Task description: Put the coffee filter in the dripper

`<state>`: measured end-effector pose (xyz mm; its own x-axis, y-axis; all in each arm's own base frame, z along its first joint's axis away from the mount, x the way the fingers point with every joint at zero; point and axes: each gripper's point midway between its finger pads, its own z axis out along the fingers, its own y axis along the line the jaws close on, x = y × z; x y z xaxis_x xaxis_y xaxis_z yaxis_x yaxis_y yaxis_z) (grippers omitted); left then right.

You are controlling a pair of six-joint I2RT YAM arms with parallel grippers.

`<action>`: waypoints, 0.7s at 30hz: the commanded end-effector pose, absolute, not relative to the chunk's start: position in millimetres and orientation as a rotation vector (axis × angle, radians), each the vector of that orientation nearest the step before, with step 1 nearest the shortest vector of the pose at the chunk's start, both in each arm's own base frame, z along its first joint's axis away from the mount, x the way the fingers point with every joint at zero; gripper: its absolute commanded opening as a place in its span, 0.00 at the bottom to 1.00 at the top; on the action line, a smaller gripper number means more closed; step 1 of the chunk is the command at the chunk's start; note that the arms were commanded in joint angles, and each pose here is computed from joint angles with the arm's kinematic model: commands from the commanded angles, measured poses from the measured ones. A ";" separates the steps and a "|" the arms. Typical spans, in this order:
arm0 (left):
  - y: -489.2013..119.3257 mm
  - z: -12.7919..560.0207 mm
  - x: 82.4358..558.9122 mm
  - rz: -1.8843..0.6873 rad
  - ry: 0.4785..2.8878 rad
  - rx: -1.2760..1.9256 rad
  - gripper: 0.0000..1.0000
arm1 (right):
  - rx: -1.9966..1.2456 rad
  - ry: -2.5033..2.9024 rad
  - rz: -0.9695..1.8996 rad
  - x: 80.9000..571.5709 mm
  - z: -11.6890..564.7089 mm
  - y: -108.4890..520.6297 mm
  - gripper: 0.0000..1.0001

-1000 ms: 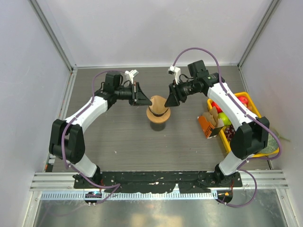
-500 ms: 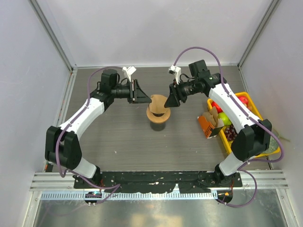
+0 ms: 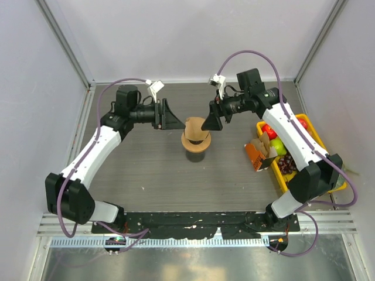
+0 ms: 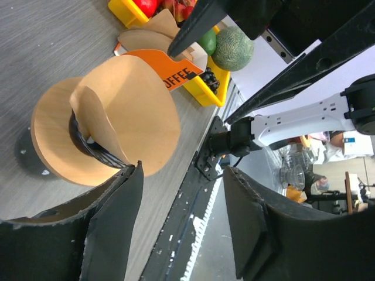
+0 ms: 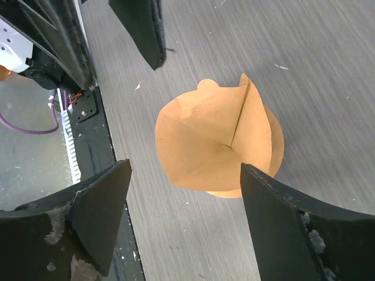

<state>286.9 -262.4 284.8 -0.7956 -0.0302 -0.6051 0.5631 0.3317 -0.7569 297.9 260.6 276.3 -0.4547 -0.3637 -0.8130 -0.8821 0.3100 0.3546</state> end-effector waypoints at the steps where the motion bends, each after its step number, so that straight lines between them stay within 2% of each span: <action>1: -237.7 316.5 274.9 -1.316 1.983 0.582 0.75 | -1.117 1.810 1.007 288.5 328.9 255.3 0.84; 3: -224.9 320.6 270.6 -1.244 1.981 0.595 0.96 | -1.109 1.770 0.957 282.3 342.6 249.3 0.91; 4: -216.8 320.0 269.0 -1.201 1.996 0.588 0.99 | -1.098 1.773 0.934 283.4 342.9 246.1 0.99; 6: -201.4 327.7 265.7 -1.125 1.997 0.578 0.99 | -1.074 1.750 0.884 279.9 351.7 237.9 0.96; 13: -142.2 328.1 243.6 -0.850 2.110 0.513 0.99 | -0.823 1.759 0.727 268.3 371.5 193.6 0.95; 17: -104.2 296.6 233.2 -0.639 2.257 0.460 0.99 | -0.621 1.851 0.605 273.8 344.6 149.6 0.95; 21: -77.6 264.3 230.1 -0.462 2.305 0.394 0.99 | -0.481 1.899 0.468 271.9 310.2 108.0 0.95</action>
<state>244.1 -110.8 304.1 -0.6246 0.0741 -0.7774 0.5028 0.7999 -0.3277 262.0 144.5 334.0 -0.3199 -0.1615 -0.9336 -0.6840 0.7212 0.1096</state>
